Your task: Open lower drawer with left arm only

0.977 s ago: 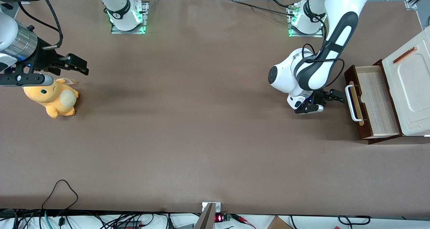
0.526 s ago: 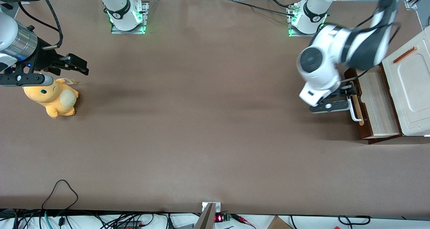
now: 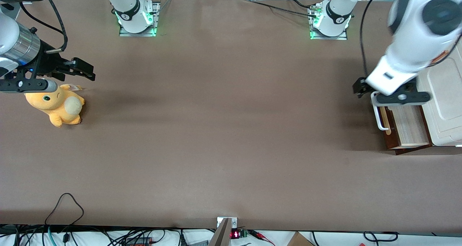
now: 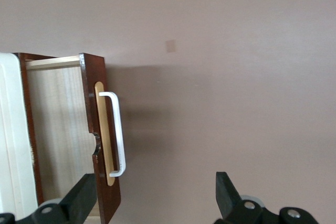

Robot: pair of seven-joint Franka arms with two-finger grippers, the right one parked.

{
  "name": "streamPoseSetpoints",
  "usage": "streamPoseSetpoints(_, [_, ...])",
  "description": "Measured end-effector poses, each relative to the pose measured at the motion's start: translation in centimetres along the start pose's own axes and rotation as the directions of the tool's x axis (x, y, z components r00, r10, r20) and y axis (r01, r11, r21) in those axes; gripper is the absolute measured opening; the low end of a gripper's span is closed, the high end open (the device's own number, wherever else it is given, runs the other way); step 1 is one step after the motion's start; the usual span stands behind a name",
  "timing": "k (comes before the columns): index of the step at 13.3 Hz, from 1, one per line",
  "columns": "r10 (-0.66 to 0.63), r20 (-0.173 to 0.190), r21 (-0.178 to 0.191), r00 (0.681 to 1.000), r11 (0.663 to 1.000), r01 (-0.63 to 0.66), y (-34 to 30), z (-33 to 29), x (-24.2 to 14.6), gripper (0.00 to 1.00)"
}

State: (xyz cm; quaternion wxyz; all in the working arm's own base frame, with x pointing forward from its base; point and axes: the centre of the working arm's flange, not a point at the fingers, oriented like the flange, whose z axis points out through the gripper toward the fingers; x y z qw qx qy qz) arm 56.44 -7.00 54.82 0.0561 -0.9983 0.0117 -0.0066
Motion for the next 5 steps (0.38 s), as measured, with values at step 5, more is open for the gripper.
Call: streamPoseSetpoints(5, [-0.013,-0.008,-0.088,1.0,0.996,0.012,-4.4,-2.7,-1.2,1.0])
